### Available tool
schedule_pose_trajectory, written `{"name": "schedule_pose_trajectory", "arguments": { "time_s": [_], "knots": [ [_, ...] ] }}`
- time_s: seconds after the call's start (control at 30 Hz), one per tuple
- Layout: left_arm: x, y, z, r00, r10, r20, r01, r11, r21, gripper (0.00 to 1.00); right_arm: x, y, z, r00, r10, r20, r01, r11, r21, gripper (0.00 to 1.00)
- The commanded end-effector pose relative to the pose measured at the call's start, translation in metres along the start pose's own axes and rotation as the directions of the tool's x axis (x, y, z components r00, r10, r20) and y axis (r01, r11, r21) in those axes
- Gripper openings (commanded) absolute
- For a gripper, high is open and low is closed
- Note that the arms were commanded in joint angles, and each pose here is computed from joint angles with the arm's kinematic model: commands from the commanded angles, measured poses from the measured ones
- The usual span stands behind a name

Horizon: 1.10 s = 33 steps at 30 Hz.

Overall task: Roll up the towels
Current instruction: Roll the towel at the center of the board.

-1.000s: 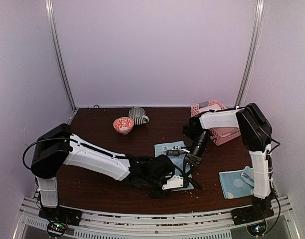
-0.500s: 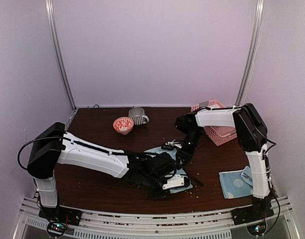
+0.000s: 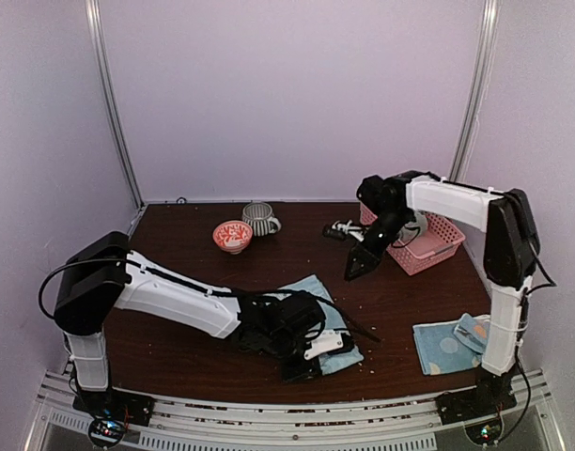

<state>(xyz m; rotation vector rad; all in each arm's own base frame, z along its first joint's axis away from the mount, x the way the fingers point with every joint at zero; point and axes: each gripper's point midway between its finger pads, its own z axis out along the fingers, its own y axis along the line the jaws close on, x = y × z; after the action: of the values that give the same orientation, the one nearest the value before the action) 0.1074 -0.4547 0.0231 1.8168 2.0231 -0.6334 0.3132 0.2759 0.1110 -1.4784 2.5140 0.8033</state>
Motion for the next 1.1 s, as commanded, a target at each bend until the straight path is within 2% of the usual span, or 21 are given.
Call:
{"name": "schedule_pose_trajectory", "arguments": {
  "time_s": [0.0, 0.13, 0.3, 0.4, 0.5, 0.6, 0.7, 0.77, 0.97, 1.07],
  "knots": [
    [0.020, -0.015, 0.008, 0.984, -0.179, 0.010, 0.174, 0.963, 0.205, 0.02, -0.015, 0.051, -0.084, 0.966, -0.151, 0.209, 0.151, 0.988, 0.015, 0.26],
    [0.017, -0.013, 0.006, 0.952, -0.307, 0.006, 0.286, 0.893, 0.349, 0.02, -0.003, 0.079, -0.104, 0.916, -0.274, 0.293, 0.264, 0.962, 0.075, 0.31],
    [0.013, -0.011, 0.006, 0.896, -0.441, -0.050, 0.407, 0.770, 0.492, 0.03, 0.030, 0.119, -0.116, 0.818, -0.503, 0.279, 0.484, 0.864, 0.141, 0.39],
    [0.015, -0.015, 0.011, 0.861, -0.492, -0.132, 0.475, 0.681, 0.557, 0.04, 0.051, 0.141, -0.095, 0.777, -0.593, 0.209, 0.581, 0.805, 0.124, 0.40],
    [0.023, -0.012, 0.018, 0.810, -0.554, -0.192, 0.552, 0.612, 0.566, 0.04, 0.079, 0.160, -0.049, 0.741, -0.667, 0.076, 0.667, 0.745, 0.034, 0.38],
    [0.024, -0.013, 0.019, 0.780, -0.588, -0.215, 0.583, 0.557, 0.592, 0.04, 0.089, 0.154, -0.008, 0.715, -0.699, -0.036, 0.698, 0.710, 0.093, 0.37],
    [0.019, -0.011, 0.018, 0.778, -0.590, -0.216, 0.582, 0.549, 0.599, 0.05, 0.088, 0.128, 0.032, 0.739, -0.663, -0.122, 0.670, 0.705, 0.233, 0.39],
    [0.016, -0.010, 0.019, 0.780, -0.589, -0.212, 0.580, 0.553, 0.598, 0.05, 0.084, 0.123, 0.048, 0.731, -0.668, -0.138, 0.675, 0.679, 0.288, 0.40],
    [0.019, -0.008, 0.021, 0.777, -0.593, -0.213, 0.587, 0.558, 0.587, 0.05, 0.079, 0.131, 0.087, 0.656, -0.739, -0.154, 0.746, 0.604, 0.280, 0.40],
    [0.022, -0.009, 0.024, 0.775, -0.591, -0.224, 0.593, 0.556, 0.583, 0.05, 0.088, 0.133, 0.101, 0.647, -0.746, -0.160, 0.758, 0.605, 0.243, 0.40]
  ]
}}
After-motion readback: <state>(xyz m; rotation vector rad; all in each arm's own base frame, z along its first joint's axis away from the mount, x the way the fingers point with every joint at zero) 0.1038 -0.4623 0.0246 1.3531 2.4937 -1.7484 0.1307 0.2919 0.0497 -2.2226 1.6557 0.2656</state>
